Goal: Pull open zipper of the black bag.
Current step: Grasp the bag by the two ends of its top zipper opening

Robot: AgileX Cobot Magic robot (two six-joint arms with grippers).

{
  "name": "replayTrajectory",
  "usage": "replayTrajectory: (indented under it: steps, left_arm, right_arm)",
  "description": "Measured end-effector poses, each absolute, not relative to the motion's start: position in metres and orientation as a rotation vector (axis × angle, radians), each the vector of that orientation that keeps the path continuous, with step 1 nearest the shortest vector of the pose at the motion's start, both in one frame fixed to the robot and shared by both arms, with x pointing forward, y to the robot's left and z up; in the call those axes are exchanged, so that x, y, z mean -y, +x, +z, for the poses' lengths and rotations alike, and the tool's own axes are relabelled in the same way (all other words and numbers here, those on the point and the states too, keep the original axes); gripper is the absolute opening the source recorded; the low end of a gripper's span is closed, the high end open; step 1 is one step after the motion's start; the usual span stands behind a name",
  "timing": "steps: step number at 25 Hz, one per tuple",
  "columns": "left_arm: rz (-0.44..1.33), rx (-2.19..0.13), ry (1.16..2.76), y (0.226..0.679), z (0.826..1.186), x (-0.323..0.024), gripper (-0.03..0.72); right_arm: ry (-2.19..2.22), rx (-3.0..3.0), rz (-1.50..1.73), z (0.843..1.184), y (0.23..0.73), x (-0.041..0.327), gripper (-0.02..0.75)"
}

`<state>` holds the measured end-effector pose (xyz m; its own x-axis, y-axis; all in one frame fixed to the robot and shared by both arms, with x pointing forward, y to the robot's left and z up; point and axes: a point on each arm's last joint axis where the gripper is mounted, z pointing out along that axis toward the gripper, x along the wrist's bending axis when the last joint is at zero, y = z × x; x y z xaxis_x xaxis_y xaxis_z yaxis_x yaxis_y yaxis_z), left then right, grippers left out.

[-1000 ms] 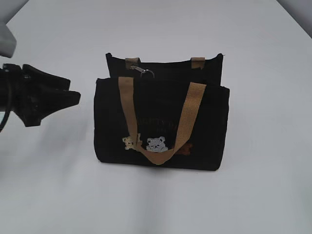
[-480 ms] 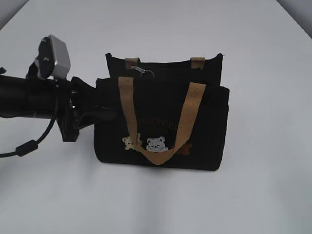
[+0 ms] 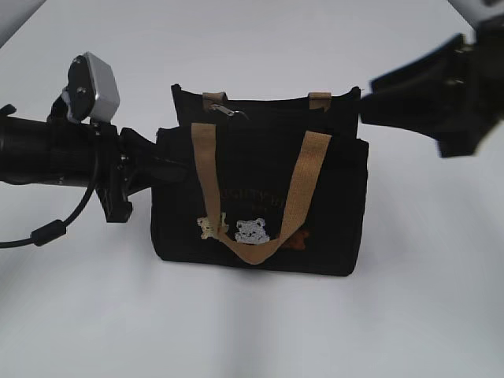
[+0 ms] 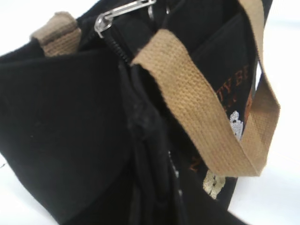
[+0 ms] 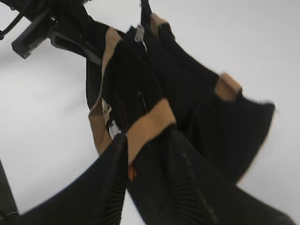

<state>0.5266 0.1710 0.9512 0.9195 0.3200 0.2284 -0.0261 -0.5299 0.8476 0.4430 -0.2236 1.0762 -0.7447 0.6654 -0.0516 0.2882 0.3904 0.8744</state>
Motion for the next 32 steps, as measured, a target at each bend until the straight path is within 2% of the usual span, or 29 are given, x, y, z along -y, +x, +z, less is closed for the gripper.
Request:
replayTrajectory:
  steps: [5,9,14,20,22,25,26,32]
  left_arm:
    - [0.443,-0.21,2.09,0.527,0.951,-0.171,0.067]
    - [0.442,-0.211,2.09,0.527,0.951,-0.171,0.067]
    - [0.442,-0.211,2.09,0.527,0.951,-0.171,0.067]
    - [0.443,-0.211,2.091,0.527,0.951,-0.171,0.067]
    - [0.442,-0.212,2.091,0.527,0.951,-0.171,0.067]
    - [0.442,-0.211,2.091,0.527,0.951,-0.171,0.067]
    - [0.442,-0.211,2.091,0.527,0.951,-0.171,0.067]
    - [0.442,-0.21,2.092,0.526,0.951,-0.171,0.067]
  right_arm:
    - [0.538,-2.402,1.321,1.063,0.528,0.168,0.246]
    - [0.402,-2.464,1.28,1.051,0.564,0.137,0.246]
    - [0.272,-2.523,1.221,1.038,0.579,0.112,0.246]
    - [0.234,-2.568,1.177,1.025,0.581,0.107,0.241]
    - [0.228,-2.569,1.172,1.025,0.581,0.107,0.201]
    - [0.223,-2.567,1.167,1.026,0.582,0.107,0.05]
    - [0.229,-2.567,1.169,1.026,0.582,0.107,0.02]
    - [0.33,-2.582,1.19,1.026,0.582,0.107,-0.001]
